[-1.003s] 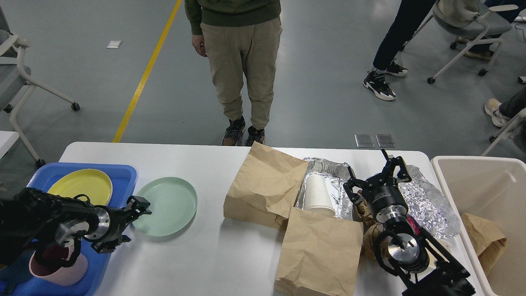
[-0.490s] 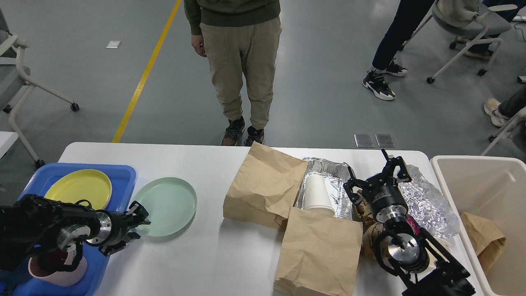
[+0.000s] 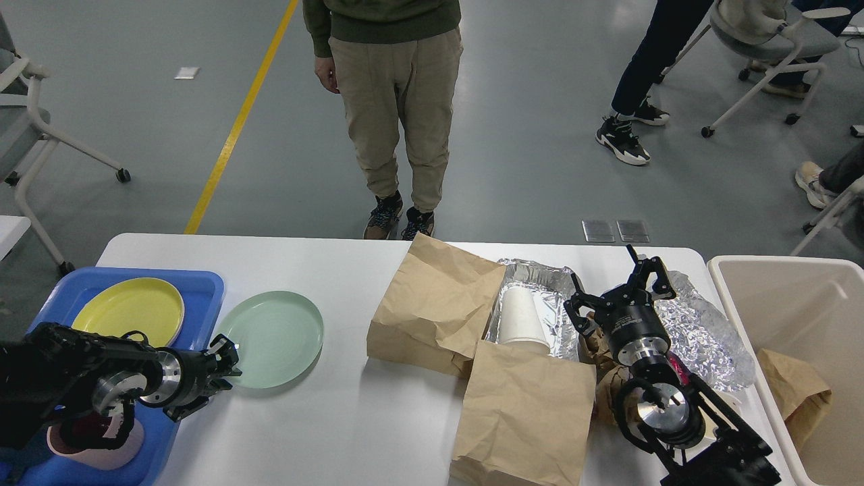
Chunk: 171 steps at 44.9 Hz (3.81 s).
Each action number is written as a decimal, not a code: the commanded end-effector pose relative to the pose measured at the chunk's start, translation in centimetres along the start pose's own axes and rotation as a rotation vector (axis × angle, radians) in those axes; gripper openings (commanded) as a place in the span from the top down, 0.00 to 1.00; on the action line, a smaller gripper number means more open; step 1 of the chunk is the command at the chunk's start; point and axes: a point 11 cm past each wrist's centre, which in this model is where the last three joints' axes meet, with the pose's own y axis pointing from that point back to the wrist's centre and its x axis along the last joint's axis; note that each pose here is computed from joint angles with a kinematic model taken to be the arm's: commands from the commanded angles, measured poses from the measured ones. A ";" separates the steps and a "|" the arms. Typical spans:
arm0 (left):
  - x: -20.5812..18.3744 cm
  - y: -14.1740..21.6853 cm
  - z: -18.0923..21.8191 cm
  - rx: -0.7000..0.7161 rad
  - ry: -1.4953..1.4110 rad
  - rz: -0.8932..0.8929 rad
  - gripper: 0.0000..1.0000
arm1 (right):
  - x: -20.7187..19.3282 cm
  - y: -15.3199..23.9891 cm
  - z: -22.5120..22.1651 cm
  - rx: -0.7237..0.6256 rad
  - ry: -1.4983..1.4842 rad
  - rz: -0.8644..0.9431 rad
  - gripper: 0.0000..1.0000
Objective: Tidy desktop
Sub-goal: 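Grip the pale green saucer edge with the left gripper and lift it, then lower the green saucer onto the yellow plate on the tray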
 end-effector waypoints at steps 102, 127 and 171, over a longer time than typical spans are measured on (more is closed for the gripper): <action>5.7 24.1 8.9 -0.128 -0.070 -0.083 1.00 | 0.0 0.0 0.0 0.000 0.000 0.000 0.00; 19.8 14.6 -4.2 -0.018 0.136 0.215 1.00 | 0.0 0.0 0.0 0.000 0.000 0.000 0.00; 17.5 7.7 -5.4 0.104 0.027 0.220 1.00 | 0.0 0.0 0.1 0.000 -0.002 0.000 0.00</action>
